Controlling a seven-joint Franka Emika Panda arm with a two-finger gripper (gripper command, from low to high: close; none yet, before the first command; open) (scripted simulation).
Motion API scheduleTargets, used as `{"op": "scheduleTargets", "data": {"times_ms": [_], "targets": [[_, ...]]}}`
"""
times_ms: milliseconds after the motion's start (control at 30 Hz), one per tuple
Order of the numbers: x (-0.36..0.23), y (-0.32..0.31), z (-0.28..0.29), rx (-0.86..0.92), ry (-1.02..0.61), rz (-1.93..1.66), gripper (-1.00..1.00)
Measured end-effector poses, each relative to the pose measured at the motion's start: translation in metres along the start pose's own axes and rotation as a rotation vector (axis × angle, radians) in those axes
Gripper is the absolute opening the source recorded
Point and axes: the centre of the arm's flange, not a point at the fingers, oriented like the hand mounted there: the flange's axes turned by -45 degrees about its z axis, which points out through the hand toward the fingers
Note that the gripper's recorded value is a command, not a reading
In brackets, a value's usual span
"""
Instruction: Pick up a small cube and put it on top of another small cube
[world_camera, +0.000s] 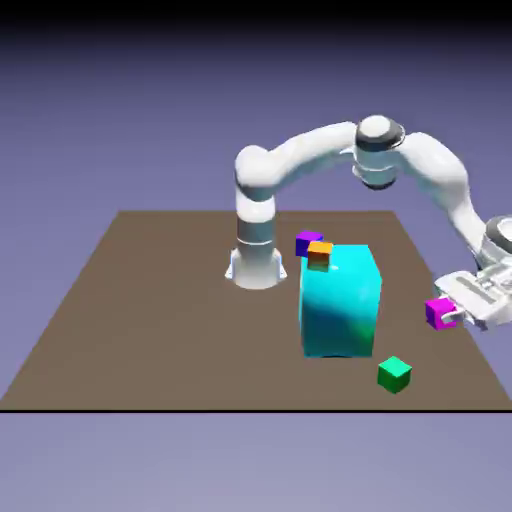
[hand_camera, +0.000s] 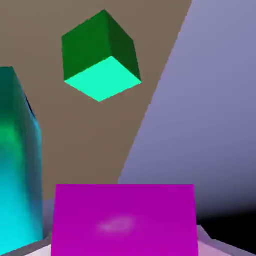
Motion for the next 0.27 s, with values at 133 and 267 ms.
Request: {"op": "scheduleTargets", "data": {"times_ms": [133,267], "targets": [[0.014,0.001,0.039,0.0,0.0,-0.001,-1.0],[0.019,0.0,0.056,-0.001,-0.001,-0.001,1.0]]}}
